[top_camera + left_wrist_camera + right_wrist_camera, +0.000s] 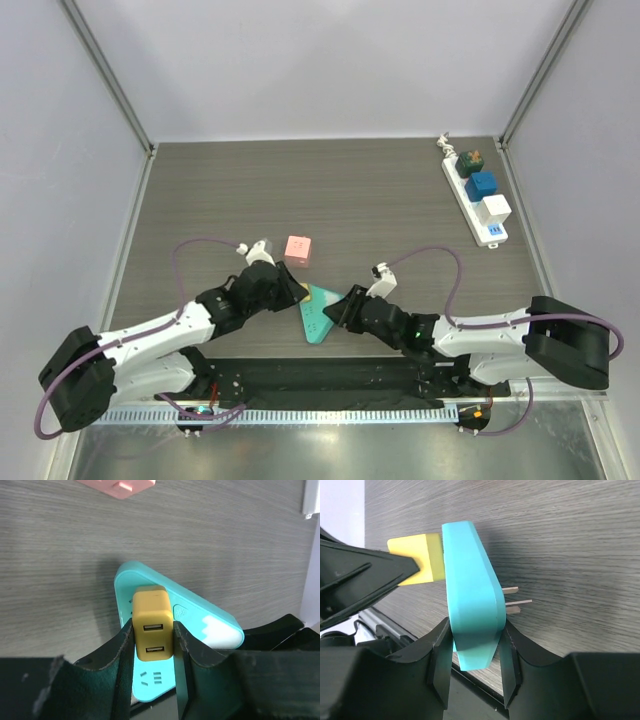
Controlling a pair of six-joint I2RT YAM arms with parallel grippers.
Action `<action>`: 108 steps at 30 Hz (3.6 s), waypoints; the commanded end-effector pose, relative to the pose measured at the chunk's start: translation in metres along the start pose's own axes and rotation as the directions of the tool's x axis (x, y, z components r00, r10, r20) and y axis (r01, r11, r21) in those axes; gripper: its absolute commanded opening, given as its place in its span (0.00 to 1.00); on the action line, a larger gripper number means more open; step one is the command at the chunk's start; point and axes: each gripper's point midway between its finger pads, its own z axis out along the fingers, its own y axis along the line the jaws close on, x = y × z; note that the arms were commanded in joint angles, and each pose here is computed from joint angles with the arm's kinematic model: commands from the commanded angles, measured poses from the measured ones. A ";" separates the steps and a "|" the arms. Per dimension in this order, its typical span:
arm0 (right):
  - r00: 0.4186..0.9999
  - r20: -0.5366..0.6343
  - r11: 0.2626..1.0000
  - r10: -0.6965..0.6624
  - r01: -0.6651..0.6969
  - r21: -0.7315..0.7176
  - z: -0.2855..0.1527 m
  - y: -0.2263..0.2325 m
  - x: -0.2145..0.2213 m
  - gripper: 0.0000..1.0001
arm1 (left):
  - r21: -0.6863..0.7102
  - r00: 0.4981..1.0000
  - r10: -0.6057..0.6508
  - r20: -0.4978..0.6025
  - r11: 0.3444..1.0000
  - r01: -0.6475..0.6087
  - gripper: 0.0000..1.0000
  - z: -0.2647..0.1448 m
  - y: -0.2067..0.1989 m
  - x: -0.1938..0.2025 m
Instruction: Pull the plug off the socket
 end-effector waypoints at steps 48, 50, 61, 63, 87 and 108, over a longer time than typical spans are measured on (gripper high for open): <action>0.996 0.091 0.999 -0.016 0.012 0.043 -0.046 -0.062 -0.064 0.01 | 0.062 0.898 -0.181 0.402 0.983 0.170 0.07 0.028 0.032 -0.170; 0.996 0.088 0.999 -0.021 0.018 0.029 -0.046 -0.057 -0.065 0.01 | 0.028 0.898 -0.209 0.388 0.976 0.215 0.16 0.037 0.046 -0.163; 0.999 0.048 0.999 0.007 -0.004 -0.044 -0.049 -0.033 -0.065 0.01 | -0.022 0.889 -0.293 0.351 0.947 0.320 0.71 0.066 0.077 -0.140; 0.999 0.039 0.999 0.029 -0.028 -0.039 -0.048 -0.035 -0.062 0.01 | -0.055 0.885 -0.307 0.350 0.936 0.347 0.78 0.068 0.088 -0.134; 0.998 0.023 0.996 0.058 -0.059 0.074 -0.043 -0.055 -0.085 0.01 | -0.066 0.947 -0.162 0.277 0.980 0.187 0.98 -0.009 0.019 -0.158; 0.987 0.147 0.985 0.064 -0.086 0.149 0.082 -0.084 -0.309 0.01 | -0.071 0.956 0.084 0.283 0.995 -0.067 0.98 -0.005 -0.011 -0.191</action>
